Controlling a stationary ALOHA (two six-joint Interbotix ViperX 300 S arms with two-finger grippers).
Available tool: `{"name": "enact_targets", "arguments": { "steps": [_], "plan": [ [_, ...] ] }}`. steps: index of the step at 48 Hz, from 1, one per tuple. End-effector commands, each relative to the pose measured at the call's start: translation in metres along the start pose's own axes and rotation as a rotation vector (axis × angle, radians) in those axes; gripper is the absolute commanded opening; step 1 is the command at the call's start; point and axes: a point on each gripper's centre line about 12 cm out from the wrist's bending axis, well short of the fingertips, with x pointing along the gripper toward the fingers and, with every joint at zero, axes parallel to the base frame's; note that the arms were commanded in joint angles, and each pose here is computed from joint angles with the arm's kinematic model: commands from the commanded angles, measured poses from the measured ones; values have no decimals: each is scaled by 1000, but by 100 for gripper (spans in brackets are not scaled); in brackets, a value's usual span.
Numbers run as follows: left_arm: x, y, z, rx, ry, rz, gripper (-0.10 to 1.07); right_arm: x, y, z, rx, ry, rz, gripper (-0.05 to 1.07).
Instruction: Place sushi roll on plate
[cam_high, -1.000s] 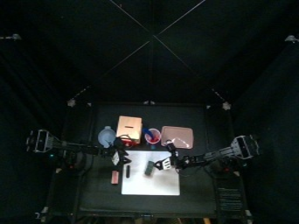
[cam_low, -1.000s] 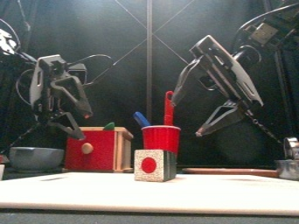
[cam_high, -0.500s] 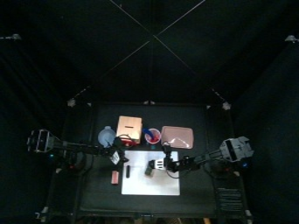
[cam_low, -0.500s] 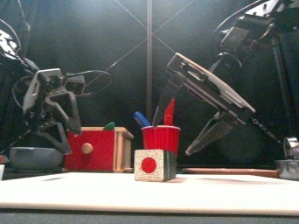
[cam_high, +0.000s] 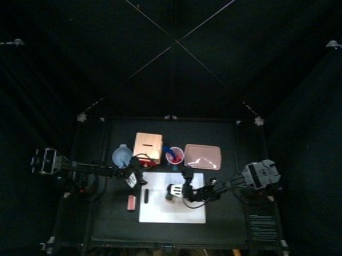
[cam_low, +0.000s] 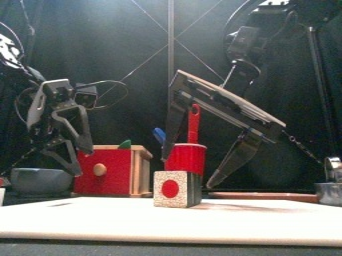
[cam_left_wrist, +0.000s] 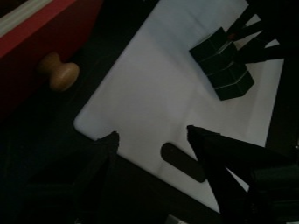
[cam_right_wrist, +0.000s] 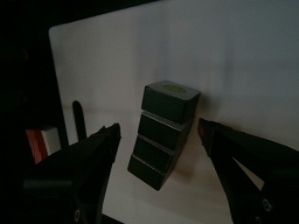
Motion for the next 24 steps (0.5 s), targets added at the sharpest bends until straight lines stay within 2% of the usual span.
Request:
{"name": "enact_targets", "arguments": {
  "steps": [1,8,15,19,24],
  "plan": [
    [-1,-4,8,9,-23,-14,97,-11,14,0,22,-11,19,100],
    [-2,-3,8,24,-25,-13,97,-1,14,-5,32,-53,-29,100],
    [-3,-3,7,46,-23,-13,97,6,18,-8,34,-55,-32,99],
    [-3,-3,7,50,-24,-14,97,7,17,-8,33,-55,-34,96],
    [-4,-2,7,50,-25,-15,97,5,14,-7,30,-62,-41,85]
  ]
}}
